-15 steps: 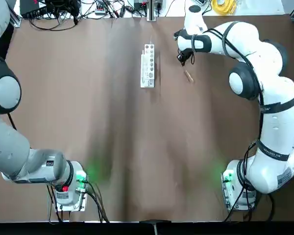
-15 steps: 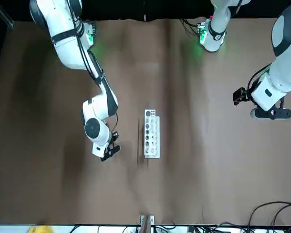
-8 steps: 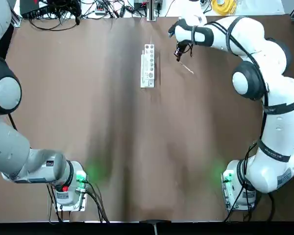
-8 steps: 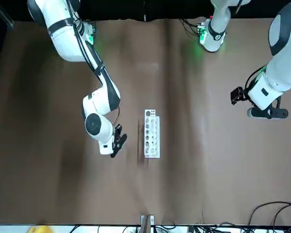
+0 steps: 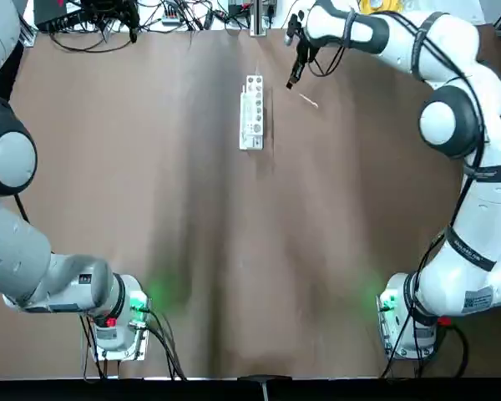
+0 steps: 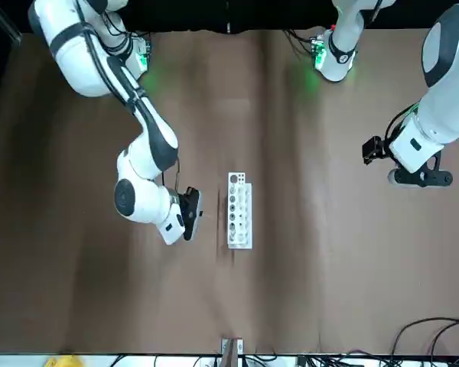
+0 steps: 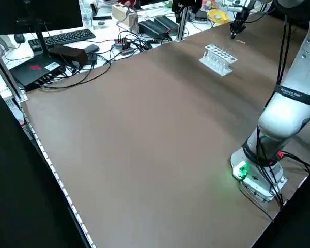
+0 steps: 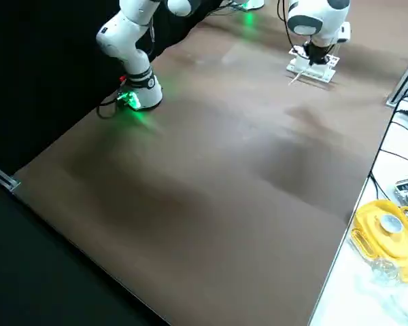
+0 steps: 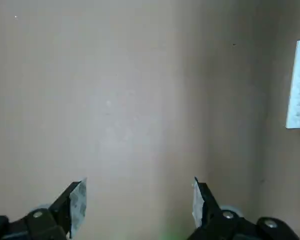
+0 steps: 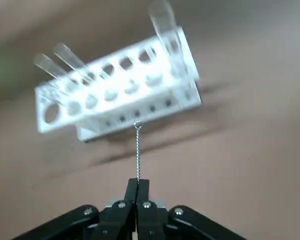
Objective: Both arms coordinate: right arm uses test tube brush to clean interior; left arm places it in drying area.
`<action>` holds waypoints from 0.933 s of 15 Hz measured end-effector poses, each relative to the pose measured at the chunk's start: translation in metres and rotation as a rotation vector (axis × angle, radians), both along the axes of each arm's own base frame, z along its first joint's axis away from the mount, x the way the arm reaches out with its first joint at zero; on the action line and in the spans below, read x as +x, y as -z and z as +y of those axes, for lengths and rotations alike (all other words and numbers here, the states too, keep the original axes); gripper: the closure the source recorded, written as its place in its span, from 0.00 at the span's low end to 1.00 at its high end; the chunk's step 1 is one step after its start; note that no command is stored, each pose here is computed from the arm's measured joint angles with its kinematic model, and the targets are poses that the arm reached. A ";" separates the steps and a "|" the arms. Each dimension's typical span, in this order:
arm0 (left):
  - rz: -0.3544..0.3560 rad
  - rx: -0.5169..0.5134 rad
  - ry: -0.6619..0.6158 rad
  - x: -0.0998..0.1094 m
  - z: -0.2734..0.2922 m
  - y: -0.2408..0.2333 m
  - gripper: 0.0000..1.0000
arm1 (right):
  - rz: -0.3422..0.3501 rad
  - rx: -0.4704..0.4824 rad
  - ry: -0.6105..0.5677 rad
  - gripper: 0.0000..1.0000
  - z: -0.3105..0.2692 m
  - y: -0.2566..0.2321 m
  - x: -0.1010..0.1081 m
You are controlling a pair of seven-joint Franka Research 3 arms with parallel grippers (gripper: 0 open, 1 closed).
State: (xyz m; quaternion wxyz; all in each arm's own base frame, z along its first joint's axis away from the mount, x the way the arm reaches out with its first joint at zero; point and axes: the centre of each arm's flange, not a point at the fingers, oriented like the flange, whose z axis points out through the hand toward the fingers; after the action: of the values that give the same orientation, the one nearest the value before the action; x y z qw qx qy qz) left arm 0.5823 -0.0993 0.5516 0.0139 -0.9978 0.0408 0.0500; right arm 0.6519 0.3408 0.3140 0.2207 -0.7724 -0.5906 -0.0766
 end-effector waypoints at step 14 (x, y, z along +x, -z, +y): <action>0.000 -0.001 0.005 -0.001 -0.003 0.000 0.01 | -0.243 0.678 -0.231 0.98 0.015 -0.070 0.014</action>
State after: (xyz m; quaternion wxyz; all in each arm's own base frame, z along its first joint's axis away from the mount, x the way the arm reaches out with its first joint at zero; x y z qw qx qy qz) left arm 0.5818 -0.1021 0.5517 0.0137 -0.9977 0.0434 0.0500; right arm 0.6656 0.3556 0.3844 0.3994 -0.5691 -0.6368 -0.3332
